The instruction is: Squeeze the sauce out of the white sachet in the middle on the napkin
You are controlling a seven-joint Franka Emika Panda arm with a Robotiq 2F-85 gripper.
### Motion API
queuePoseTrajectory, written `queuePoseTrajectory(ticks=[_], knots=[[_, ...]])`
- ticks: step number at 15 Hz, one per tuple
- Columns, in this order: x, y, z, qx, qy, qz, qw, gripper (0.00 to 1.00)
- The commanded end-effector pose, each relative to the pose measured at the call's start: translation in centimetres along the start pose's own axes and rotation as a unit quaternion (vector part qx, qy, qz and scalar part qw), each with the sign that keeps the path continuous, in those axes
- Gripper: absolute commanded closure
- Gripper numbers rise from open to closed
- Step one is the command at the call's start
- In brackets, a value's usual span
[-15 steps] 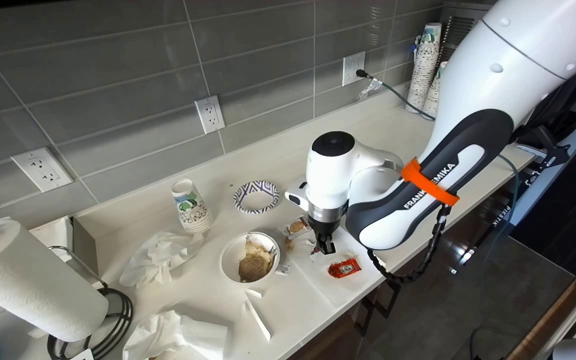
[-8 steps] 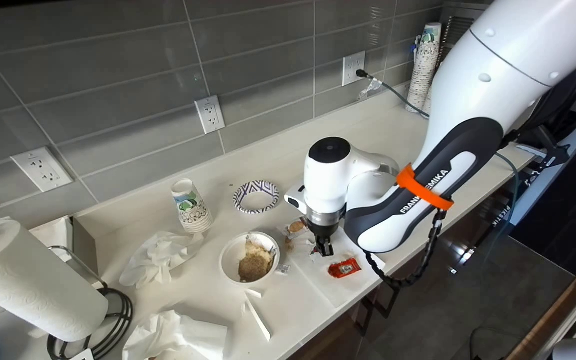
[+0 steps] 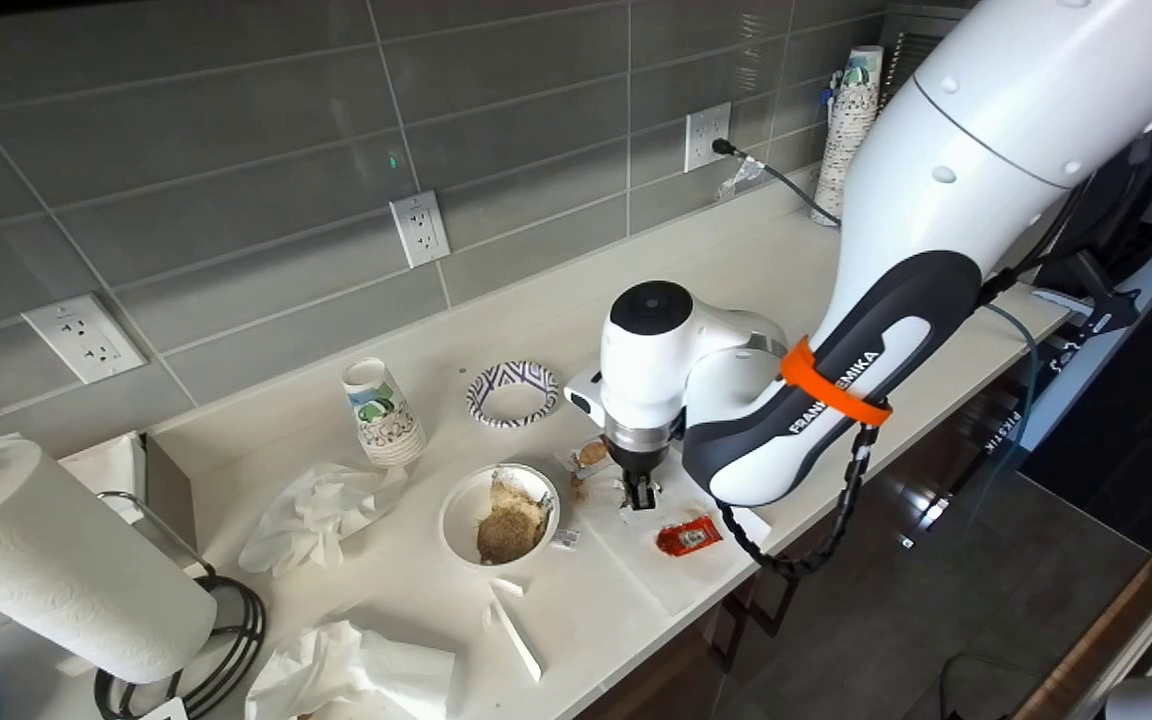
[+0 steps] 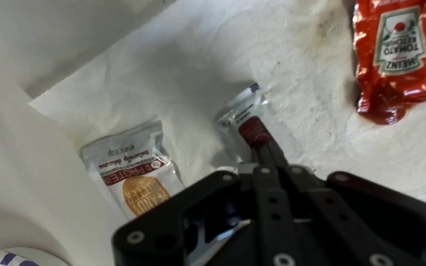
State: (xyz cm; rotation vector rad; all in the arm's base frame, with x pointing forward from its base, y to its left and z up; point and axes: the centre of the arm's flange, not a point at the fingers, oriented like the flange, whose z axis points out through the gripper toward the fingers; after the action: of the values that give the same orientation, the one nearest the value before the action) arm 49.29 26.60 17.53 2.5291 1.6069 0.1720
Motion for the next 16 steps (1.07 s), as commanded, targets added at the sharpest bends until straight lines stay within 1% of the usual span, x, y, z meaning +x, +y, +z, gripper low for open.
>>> queuePoseTrajectory(ticks=[1,6,12,16], knots=[[1.2,-0.1,1.6,-0.012,0.008,0.008,0.9999,1.00],[1.3,-0.2,1.7,-0.015,0.002,0.011,0.9998,1.00],[0.9,0.4,-1.0,-0.051,0.004,0.019,0.9985,1.00],[0.8,0.4,-1.6,-0.047,0.000,0.026,0.9986,1.00]])
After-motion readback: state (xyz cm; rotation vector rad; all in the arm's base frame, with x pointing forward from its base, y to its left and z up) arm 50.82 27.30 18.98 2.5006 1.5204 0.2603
